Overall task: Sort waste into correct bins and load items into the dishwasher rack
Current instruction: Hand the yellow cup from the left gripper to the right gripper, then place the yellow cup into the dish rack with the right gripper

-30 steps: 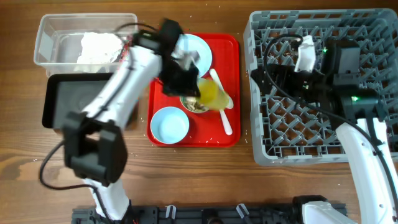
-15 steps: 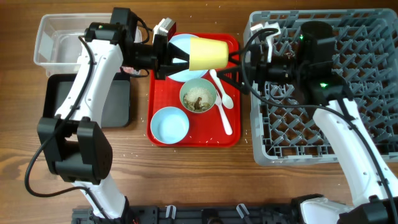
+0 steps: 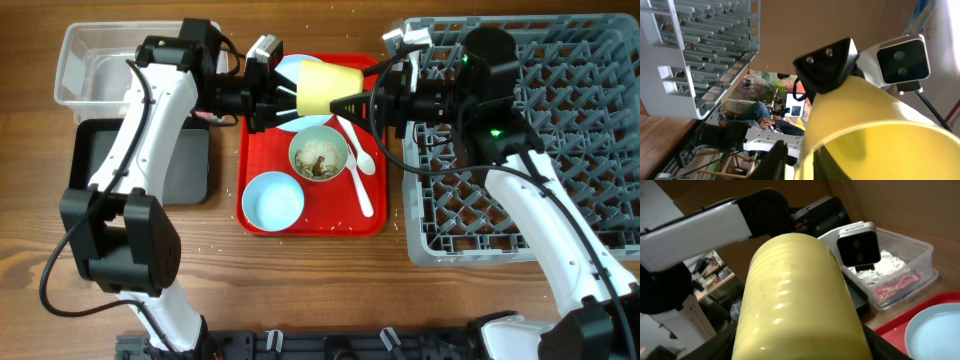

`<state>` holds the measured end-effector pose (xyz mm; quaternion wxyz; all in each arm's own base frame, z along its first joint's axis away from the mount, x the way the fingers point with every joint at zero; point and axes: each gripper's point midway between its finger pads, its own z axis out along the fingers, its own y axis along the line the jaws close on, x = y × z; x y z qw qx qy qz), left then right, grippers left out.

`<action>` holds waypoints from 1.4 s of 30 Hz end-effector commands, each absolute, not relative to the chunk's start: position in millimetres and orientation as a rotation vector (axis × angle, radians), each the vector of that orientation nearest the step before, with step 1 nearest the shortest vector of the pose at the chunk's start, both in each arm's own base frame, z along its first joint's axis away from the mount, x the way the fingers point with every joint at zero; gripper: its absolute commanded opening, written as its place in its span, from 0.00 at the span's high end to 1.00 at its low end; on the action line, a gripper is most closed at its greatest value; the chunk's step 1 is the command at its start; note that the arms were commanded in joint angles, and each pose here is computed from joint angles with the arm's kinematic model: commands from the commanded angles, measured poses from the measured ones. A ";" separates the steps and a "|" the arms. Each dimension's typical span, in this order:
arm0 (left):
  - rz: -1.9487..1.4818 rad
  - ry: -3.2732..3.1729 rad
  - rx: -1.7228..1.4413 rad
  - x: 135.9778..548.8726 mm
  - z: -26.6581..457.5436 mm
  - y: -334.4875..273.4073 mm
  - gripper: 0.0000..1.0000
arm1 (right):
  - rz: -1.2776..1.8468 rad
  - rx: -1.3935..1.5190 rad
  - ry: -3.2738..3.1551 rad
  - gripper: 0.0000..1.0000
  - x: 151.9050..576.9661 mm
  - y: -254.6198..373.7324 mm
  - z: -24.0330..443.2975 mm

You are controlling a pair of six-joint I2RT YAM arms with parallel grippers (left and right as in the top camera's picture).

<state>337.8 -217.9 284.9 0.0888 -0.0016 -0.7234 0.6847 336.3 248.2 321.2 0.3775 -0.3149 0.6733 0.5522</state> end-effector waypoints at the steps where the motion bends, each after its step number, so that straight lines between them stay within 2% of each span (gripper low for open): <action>1: 2.041 -2.196 -0.056 334.6 292.1 -217.9 0.69 | 1.428 -0.742 1.757 0.52 345.4 238.4 319.2; 5: 1.778 -2.469 -0.071 340.3 249.9 -210.0 0.65 | 1.358 -0.550 1.875 0.54 370.4 207.0 303.3; 8: 1.341 -2.818 -0.075 354.9 195.6 -181.5 0.60 | 1.065 -0.229 2.180 0.53 394.4 163.8 240.9; 10: 1.124 -2.961 -0.078 364.5 175.7 -162.9 0.57 | 0.893 -0.108 2.328 0.53 390.4 141.7 214.2; 15: 0.941 -3.117 -0.088 384.8 163.0 -144.8 0.56 | 0.601 0.071 2.513 0.53 349.5 99.1 221.6; 19: 0.902 -3.191 -0.107 398.5 162.1 -140.3 0.57 | 0.405 0.235 2.663 0.53 287.9 66.4 237.8; 23: 0.834 -3.255 -0.112 408.8 160.1 -133.3 0.58 | 0.133 0.595 2.885 0.53 217.9 29.4 213.2; 28: 0.800 -3.279 -0.111 412.3 159.0 -129.9 0.59 | 0.122 0.683 3.028 0.53 192.6 33.0 173.3; 34: 0.800 -3.279 -0.111 412.3 159.0 -129.9 0.59 | 0.164 0.699 3.083 0.52 194.7 40.6 123.8; 35: 0.800 -3.279 -0.111 412.3 159.0 -129.9 0.59 | 0.164 0.699 3.083 0.49 196.5 40.9 118.4; 39: 0.803 -3.275 -0.139 410.4 159.1 -136.8 0.58 | 0.177 0.692 3.089 0.09 205.7 43.6 106.7; 41: 0.811 -3.273 -0.190 408.4 159.8 -148.8 0.59 | 0.208 0.690 3.077 0.00 209.9 46.3 108.4; 42: 0.818 -3.274 -0.228 407.5 160.5 -157.7 0.60 | 0.228 0.690 3.057 0.00 215.2 48.2 114.2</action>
